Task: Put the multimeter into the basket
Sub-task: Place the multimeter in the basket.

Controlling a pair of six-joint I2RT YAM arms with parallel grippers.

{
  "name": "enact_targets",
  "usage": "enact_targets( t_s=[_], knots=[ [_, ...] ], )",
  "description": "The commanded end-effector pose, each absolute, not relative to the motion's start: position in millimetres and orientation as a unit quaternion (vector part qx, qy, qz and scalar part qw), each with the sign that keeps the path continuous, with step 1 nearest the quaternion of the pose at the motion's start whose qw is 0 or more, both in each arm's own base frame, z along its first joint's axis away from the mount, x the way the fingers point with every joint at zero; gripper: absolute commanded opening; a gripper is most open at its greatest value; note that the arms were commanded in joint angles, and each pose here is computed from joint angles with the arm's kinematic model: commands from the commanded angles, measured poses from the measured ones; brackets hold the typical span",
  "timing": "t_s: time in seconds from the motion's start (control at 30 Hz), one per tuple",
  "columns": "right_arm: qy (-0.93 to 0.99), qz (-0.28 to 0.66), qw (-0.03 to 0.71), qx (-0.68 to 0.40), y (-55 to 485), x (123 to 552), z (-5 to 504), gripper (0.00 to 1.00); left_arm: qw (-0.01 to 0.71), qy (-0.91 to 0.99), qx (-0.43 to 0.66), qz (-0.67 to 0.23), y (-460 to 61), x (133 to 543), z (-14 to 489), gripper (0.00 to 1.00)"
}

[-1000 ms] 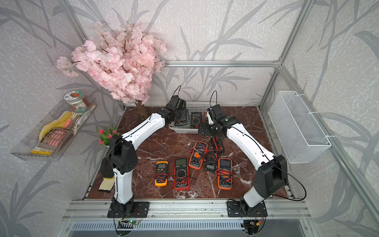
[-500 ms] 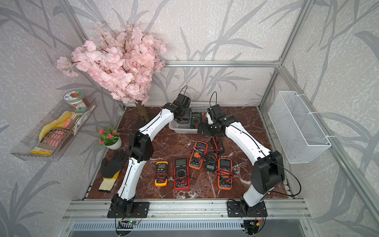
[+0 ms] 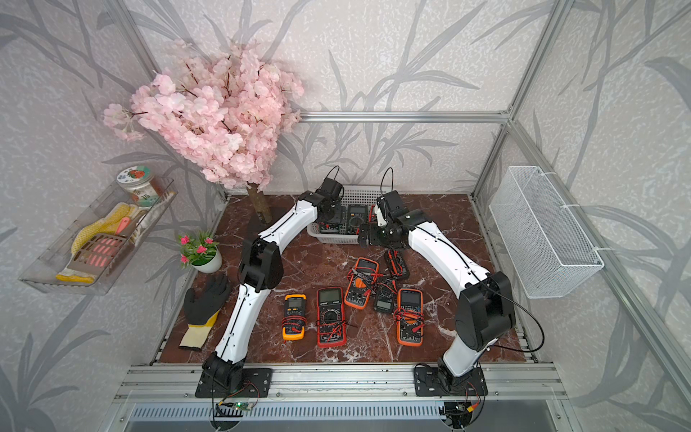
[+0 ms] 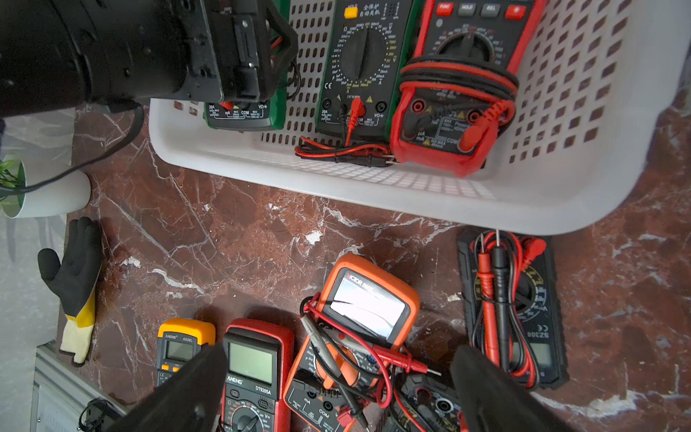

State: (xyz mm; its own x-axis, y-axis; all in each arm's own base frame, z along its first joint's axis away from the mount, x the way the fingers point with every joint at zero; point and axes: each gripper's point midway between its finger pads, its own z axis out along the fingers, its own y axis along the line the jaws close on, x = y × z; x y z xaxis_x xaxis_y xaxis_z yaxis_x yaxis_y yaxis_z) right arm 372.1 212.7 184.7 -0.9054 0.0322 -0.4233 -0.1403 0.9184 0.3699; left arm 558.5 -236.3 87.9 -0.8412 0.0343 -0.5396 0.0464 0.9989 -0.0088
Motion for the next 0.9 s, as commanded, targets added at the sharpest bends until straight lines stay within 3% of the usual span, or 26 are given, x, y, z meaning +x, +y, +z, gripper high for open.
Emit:
enact_targets(
  t_s=[0.0, 0.33, 0.6, 0.87],
  knots=[
    [0.956, 0.193, 0.219, -0.027, 211.1, 375.3, 182.0, 0.99, 0.285, 0.958, 0.014, -0.019, -239.3, 562.6, 90.5, 0.96],
    [0.957, 0.186, 0.220, -0.029, 206.8, 371.8, 183.7, 0.99, 0.295, 0.955, 0.004, -0.035, -240.2, 563.6, 107.1, 1.00],
    [0.956, 0.182, 0.229, -0.026, 199.9, 366.1, 187.9, 0.99, 0.341, 0.938, -0.015, -0.062, -241.1, 563.9, 165.0, 1.00],
    [0.954, 0.187, 0.232, -0.024, 197.8, 359.3, 190.1, 0.99, 0.343, 0.934, -0.053, -0.089, -233.0, 530.6, 208.6, 1.00]
  ],
)
